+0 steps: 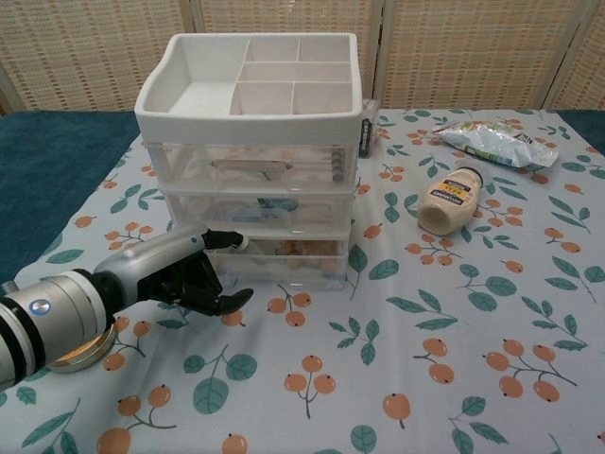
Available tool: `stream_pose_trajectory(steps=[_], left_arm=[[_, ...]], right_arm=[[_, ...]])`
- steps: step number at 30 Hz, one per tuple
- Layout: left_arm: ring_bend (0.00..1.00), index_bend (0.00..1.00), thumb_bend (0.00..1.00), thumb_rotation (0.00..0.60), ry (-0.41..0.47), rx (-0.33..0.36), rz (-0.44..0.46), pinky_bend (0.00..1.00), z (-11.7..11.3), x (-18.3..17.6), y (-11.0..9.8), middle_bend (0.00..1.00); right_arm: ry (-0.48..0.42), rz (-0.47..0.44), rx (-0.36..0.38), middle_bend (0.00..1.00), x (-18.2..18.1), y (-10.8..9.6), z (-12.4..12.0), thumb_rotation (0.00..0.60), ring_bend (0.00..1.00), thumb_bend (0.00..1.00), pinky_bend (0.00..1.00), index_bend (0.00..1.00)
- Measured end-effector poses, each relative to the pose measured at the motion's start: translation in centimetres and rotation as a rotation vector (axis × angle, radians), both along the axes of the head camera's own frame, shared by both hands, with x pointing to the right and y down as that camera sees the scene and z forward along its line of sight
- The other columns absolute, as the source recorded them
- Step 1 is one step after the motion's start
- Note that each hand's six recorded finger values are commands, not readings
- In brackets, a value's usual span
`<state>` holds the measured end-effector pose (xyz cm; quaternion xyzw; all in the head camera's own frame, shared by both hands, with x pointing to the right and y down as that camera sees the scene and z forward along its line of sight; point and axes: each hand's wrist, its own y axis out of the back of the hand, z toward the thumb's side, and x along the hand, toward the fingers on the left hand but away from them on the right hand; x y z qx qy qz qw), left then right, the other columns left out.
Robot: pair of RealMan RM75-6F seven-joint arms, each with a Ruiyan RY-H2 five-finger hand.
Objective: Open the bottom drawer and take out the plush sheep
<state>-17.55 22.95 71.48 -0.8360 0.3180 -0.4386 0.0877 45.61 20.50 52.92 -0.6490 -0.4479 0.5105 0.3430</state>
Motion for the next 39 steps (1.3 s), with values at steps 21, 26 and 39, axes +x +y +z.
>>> stream_pose_trajectory(steps=[21, 26, 39], left_arm=[[1.00, 0.29, 0.38, 0.600, 0.002, 0.010, 0.100, 1.00, -1.7, -0.5, 2.2, 1.00], [1.00, 0.29, 0.38, 0.600, 0.007, 0.004, 0.128, 1.00, -2.2, -0.4, 3.0, 1.00], [1.00, 0.28, 0.38, 0.600, 0.026, -0.001, 0.153, 1.00, -3.1, -0.3, 4.3, 1.00]], right_arm=[[-0.003, -0.004, -0.002, 0.24, -0.2, 0.0, 0.1, 0.600, 0.18, 0.37, 0.25, 0.12], [-0.003, -0.003, -0.002, 0.24, -0.2, 0.0, 0.1, 0.600, 0.18, 0.37, 0.25, 0.12], [-0.006, -0.004, -0.004, 0.24, -0.2, 0.0, 0.2, 0.600, 0.18, 0.37, 0.25, 0.12]])
